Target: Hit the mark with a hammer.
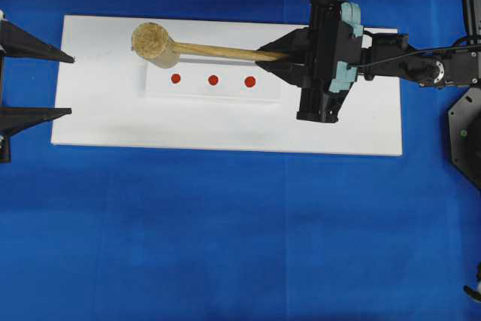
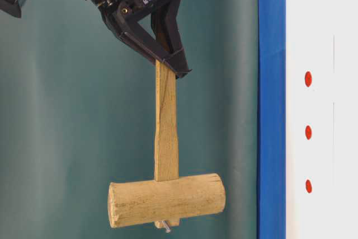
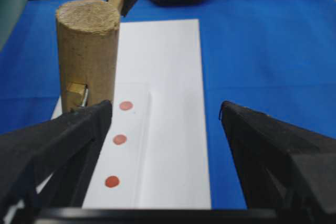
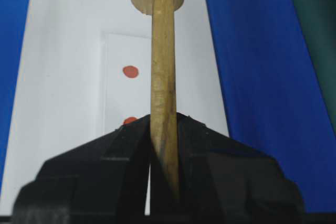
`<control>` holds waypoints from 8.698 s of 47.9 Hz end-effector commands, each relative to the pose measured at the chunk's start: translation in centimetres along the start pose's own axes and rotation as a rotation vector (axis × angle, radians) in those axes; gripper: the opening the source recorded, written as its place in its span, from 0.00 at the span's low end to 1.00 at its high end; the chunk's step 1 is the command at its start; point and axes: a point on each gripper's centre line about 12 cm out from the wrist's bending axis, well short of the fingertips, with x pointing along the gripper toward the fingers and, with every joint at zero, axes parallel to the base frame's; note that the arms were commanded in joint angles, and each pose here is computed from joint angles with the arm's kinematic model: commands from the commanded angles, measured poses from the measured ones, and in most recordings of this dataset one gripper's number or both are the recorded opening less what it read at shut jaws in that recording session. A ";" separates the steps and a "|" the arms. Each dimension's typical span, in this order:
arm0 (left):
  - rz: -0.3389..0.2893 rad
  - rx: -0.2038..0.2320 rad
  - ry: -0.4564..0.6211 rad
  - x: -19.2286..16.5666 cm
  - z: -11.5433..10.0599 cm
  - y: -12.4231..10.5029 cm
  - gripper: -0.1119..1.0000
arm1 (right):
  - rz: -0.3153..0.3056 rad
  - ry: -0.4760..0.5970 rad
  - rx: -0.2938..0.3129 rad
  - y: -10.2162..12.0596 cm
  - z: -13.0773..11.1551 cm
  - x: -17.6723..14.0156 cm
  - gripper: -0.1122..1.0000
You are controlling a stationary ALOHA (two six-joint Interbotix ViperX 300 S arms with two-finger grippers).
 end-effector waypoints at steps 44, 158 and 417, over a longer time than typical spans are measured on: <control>0.002 -0.003 -0.004 0.2 0.3 0.1 0.83 | -0.005 0.031 0.101 0.2 -0.5 0.3 0.13; 0.002 -0.003 -0.009 0.1 0.4 0.1 0.83 | -0.057 0.325 0.211 0.1 -13.3 -4.6 0.13; -0.024 -1.240 0.034 12.8 2.0 -1.1 0.49 | 0.134 -0.019 -0.098 3.6 2.8 1.4 0.46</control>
